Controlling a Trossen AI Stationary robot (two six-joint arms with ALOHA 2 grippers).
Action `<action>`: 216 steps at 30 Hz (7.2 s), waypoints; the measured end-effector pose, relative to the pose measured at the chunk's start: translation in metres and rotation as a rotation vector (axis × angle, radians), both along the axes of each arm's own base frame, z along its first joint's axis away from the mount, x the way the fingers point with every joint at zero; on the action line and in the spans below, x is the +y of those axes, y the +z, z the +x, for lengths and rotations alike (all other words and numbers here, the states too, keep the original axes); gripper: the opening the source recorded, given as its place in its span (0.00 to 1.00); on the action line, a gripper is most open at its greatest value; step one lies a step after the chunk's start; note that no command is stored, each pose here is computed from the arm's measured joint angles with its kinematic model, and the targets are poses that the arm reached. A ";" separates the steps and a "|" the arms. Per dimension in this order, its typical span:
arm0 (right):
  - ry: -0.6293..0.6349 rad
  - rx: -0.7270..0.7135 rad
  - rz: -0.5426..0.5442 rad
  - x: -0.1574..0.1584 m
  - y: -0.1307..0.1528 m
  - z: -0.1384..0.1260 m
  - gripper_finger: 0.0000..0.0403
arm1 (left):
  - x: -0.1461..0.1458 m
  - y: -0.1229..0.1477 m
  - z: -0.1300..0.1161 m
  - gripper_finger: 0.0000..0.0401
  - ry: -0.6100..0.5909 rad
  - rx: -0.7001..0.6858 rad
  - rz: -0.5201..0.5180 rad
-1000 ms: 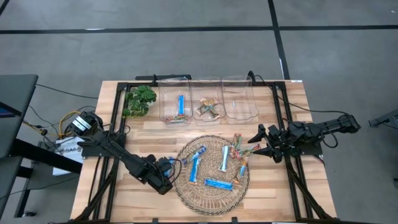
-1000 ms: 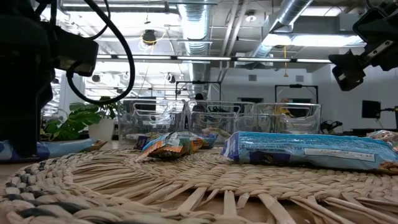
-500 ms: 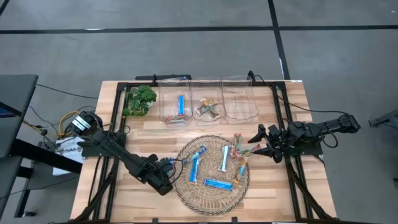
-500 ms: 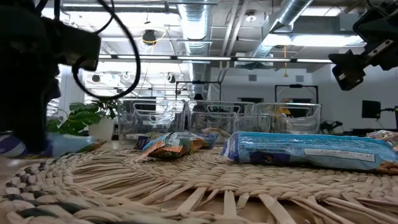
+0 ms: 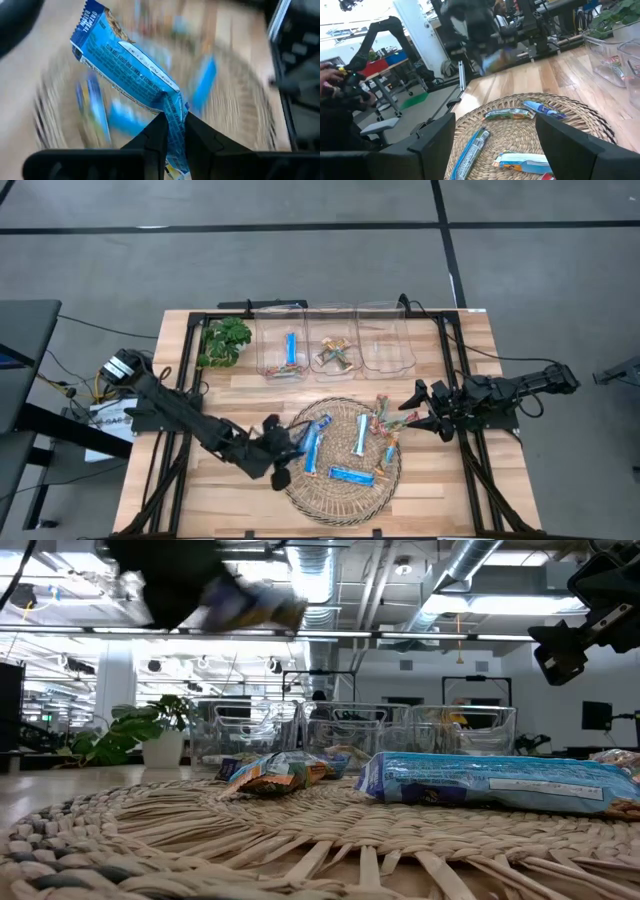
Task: Pick and place Granola Bars by type
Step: Put the blue granola bar into the right transparent bin
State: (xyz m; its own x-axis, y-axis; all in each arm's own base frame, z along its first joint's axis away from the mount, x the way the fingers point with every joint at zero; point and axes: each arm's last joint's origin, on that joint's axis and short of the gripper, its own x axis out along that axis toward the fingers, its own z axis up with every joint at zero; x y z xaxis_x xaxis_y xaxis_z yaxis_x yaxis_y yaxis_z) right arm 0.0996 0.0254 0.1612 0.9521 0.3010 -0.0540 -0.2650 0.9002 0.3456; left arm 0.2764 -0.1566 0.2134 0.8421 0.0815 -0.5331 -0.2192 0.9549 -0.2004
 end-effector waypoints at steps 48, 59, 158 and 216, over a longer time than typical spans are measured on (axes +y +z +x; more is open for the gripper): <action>0.000 0.000 0.000 0.000 0.000 0.000 0.67 | 0.256 0.032 0.196 0.11 -0.083 0.043 0.704; 0.000 0.000 0.000 0.000 0.000 0.000 0.67 | 0.261 0.013 0.213 0.11 -0.091 0.086 0.773; 0.000 0.000 0.000 0.000 0.000 0.000 0.67 | 0.072 -0.046 0.111 0.52 0.107 0.836 0.051; 0.000 0.000 0.000 0.000 0.000 0.000 0.67 | 0.098 0.066 0.181 0.11 0.081 -0.111 0.541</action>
State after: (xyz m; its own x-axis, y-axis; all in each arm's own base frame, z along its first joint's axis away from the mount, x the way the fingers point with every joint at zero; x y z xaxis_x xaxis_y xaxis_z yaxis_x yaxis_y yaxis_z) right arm 0.0996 0.0254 0.1612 0.9521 0.3010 -0.0542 -0.2648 0.9001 0.3460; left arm 0.4570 -0.0589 0.2798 0.8706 0.3857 -0.3054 -0.3019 0.9090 0.2872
